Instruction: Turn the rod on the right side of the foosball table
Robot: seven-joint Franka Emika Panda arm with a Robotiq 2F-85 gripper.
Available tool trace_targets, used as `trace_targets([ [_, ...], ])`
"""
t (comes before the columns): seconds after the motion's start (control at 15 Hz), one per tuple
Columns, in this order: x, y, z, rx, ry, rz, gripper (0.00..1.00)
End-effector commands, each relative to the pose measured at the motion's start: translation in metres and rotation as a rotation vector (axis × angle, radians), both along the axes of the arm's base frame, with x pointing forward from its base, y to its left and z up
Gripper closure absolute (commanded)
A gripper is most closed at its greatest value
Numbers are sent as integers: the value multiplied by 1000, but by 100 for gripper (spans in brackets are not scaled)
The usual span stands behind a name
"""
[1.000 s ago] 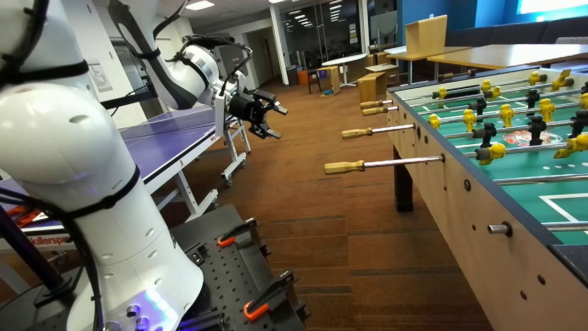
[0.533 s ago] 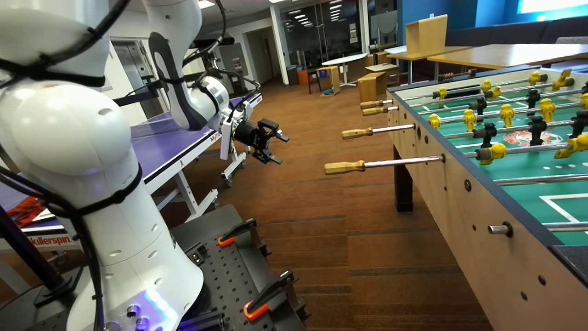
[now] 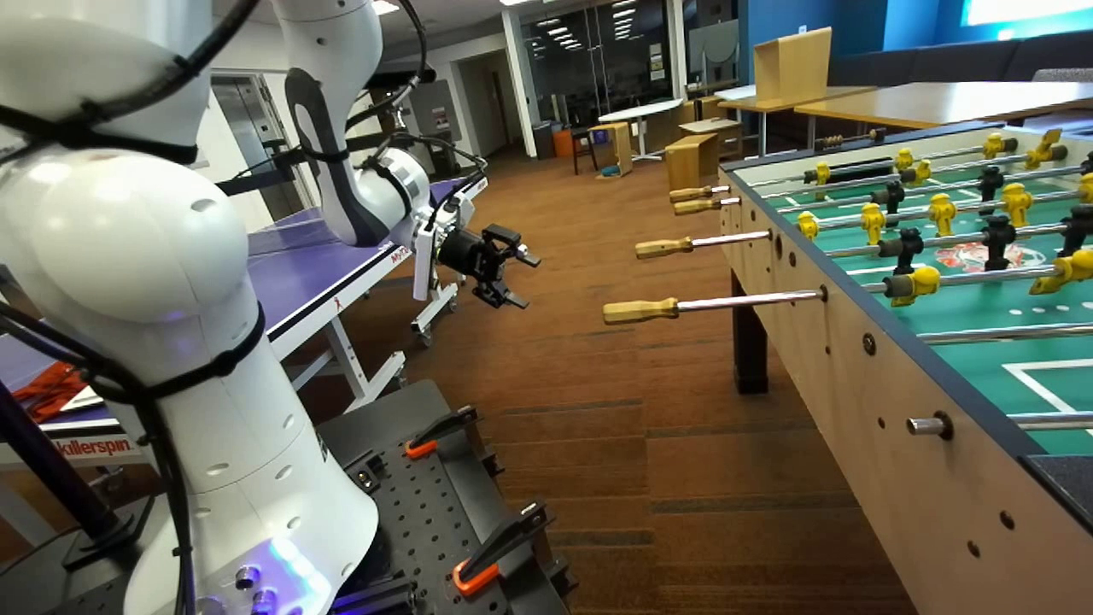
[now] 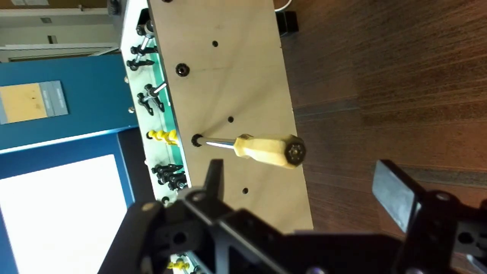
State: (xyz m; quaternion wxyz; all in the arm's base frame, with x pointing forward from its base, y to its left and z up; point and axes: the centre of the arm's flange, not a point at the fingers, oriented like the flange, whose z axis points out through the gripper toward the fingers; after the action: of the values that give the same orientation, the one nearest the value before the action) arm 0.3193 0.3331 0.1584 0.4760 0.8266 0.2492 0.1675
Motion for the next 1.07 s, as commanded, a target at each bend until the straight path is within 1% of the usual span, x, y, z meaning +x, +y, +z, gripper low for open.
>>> trace_targets([
  [0.0,6,-1,-19,-184,-49,-17,0],
  [0.13,9,-9,-33,-275,-78,-28,0],
  [0.33,13,-16,-61,-354,-98,-40,0],
  [0.47,20,-19,-79,-344,-108,-31,0],
  [0.6,29,-20,-93,-325,-146,5,0],
  [0.87,43,-20,-116,-327,-244,122,0],
  [0.93,44,-19,-120,-338,-257,151,0],
  [1.0,38,-24,-110,-318,-203,124,0],
])
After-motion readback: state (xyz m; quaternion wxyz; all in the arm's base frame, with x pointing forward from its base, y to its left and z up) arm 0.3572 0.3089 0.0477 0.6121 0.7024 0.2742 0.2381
